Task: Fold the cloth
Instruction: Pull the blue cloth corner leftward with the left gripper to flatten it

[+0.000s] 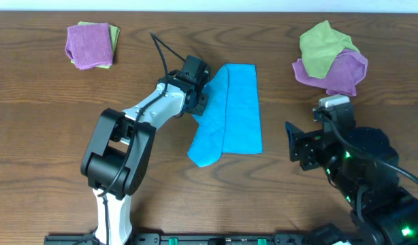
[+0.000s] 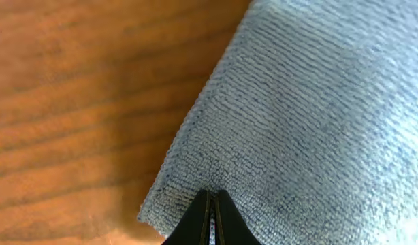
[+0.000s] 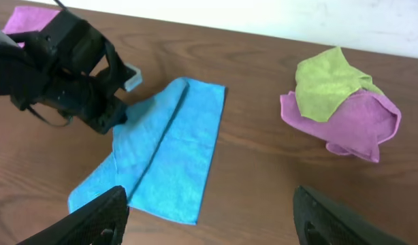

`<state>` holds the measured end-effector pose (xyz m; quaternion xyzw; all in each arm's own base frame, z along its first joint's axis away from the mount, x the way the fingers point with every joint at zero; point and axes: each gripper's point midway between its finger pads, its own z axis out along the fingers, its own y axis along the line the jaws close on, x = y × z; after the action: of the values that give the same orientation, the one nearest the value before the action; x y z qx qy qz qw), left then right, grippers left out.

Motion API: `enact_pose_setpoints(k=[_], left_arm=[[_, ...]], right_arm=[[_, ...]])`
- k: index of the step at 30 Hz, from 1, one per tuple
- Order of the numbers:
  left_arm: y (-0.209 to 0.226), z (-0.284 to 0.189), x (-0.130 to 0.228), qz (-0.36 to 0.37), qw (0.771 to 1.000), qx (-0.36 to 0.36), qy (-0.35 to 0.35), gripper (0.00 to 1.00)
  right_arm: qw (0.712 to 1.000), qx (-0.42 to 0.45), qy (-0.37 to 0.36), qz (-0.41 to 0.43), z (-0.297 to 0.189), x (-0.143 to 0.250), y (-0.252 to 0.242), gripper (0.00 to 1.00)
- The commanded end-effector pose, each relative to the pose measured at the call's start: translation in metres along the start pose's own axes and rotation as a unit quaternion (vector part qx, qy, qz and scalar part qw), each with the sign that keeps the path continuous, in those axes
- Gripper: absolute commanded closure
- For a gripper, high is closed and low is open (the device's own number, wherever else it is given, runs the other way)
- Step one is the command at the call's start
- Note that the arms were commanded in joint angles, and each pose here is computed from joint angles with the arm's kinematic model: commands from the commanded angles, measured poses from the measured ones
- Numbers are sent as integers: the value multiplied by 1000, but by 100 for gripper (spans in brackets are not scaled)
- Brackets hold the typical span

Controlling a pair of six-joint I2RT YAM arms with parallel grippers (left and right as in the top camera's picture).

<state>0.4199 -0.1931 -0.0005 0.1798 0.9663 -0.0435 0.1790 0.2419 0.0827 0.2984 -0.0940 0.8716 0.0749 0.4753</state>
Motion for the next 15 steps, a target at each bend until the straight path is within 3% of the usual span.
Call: enact_pose_setpoints(k=[1, 4, 9, 15], left_arm=[[34, 18, -2, 18, 996, -90, -6, 94], [66, 10, -33, 57, 981, -173, -61, 95], [108, 0, -72, 99, 961, -223, -127, 94], [161, -12, -82, 52, 953, -253, -157, 94]], right_arm=[[1000, 4, 0, 6, -2, -1, -2, 23], [1000, 5, 9, 5, -1, 2, -2, 24], [999, 9, 39, 2, 4, 14, -3, 24], [999, 11, 50, 0, 10, 17, -3, 24]])
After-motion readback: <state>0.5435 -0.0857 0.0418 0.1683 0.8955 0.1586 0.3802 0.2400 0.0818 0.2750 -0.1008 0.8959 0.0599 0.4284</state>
